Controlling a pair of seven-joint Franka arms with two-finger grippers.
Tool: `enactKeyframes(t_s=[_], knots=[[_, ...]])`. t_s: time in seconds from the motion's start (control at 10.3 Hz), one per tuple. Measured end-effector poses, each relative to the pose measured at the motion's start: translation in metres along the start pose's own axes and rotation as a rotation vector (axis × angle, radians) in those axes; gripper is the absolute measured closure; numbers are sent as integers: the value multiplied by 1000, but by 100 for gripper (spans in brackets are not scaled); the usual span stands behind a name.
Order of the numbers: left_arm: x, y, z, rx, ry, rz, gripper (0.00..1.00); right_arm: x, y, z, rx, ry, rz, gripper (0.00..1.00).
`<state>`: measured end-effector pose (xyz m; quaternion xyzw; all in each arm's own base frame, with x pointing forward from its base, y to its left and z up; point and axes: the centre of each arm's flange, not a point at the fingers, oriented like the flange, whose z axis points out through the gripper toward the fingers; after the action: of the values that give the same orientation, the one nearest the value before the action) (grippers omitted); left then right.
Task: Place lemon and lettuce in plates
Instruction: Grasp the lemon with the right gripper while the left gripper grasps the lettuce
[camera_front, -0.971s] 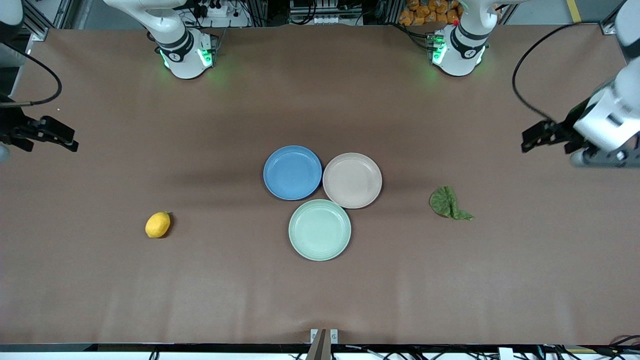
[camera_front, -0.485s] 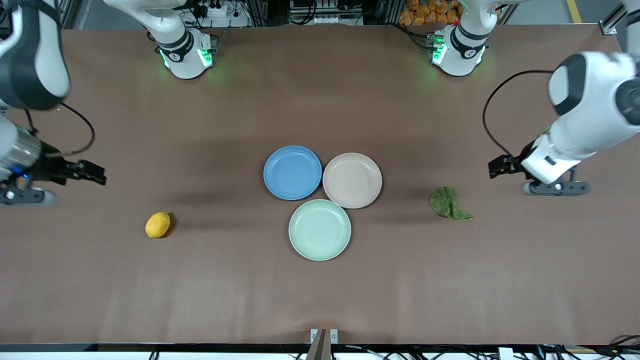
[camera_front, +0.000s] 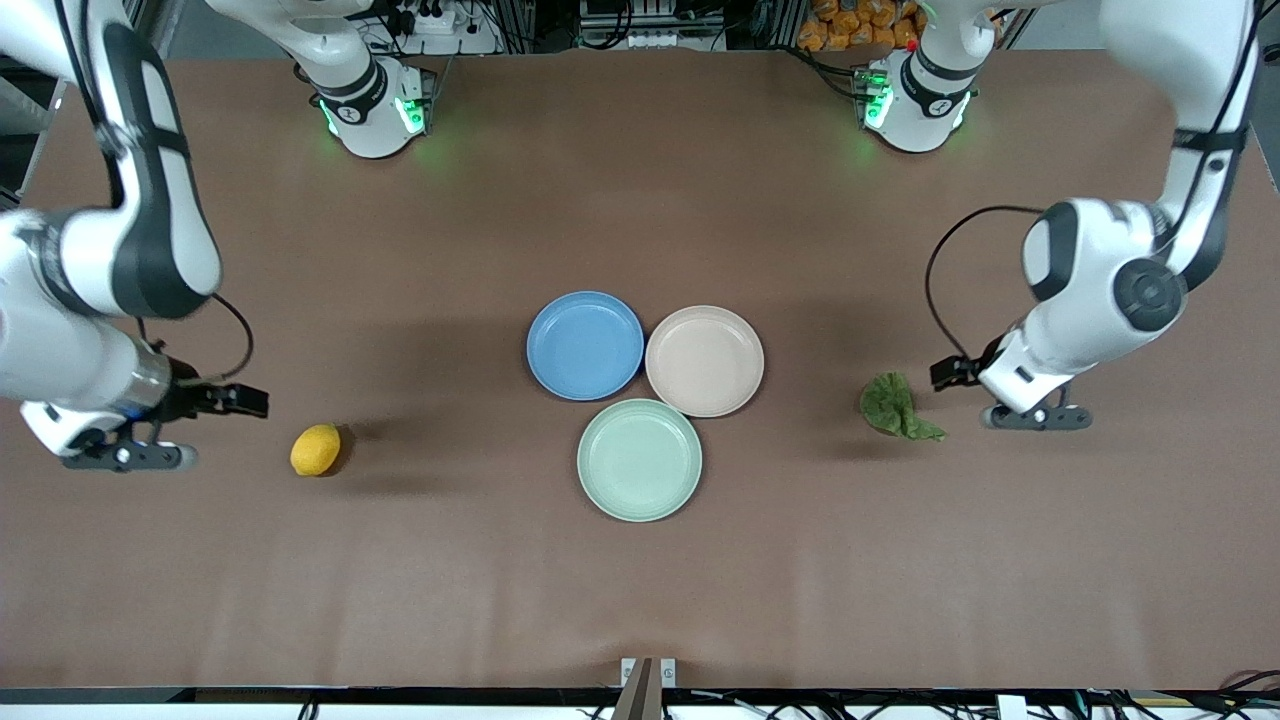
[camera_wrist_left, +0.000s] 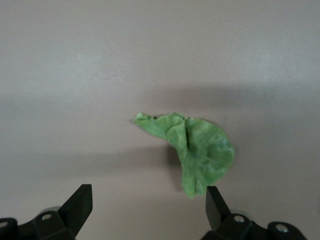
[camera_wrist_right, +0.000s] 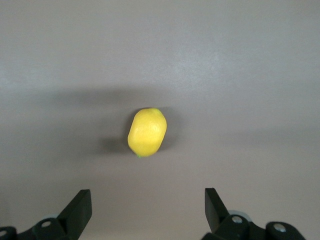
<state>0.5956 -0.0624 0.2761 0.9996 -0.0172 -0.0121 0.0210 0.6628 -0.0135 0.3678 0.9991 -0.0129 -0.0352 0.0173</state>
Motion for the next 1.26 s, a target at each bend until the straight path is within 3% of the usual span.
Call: enactKeyframes(t_s=[0.29,0.58,0.78,0.87,1.26], knots=[[2,28,47,-11,-1,-42,1,14,-3,63,-7,-27,59,0],[0,44,69,-14,-5,-66,10,17,-7,108,-11,-82,137,0],[0,37,84,-13,-17,-79,35,21,-10,131,11,-82,170,0],[-1,34,88,-13,-22,-88,37,22,-10,142,14,-83,178,0],[-2,48,90,-5,-23,-149,96,25,-11,173,14,-77,183,1]])
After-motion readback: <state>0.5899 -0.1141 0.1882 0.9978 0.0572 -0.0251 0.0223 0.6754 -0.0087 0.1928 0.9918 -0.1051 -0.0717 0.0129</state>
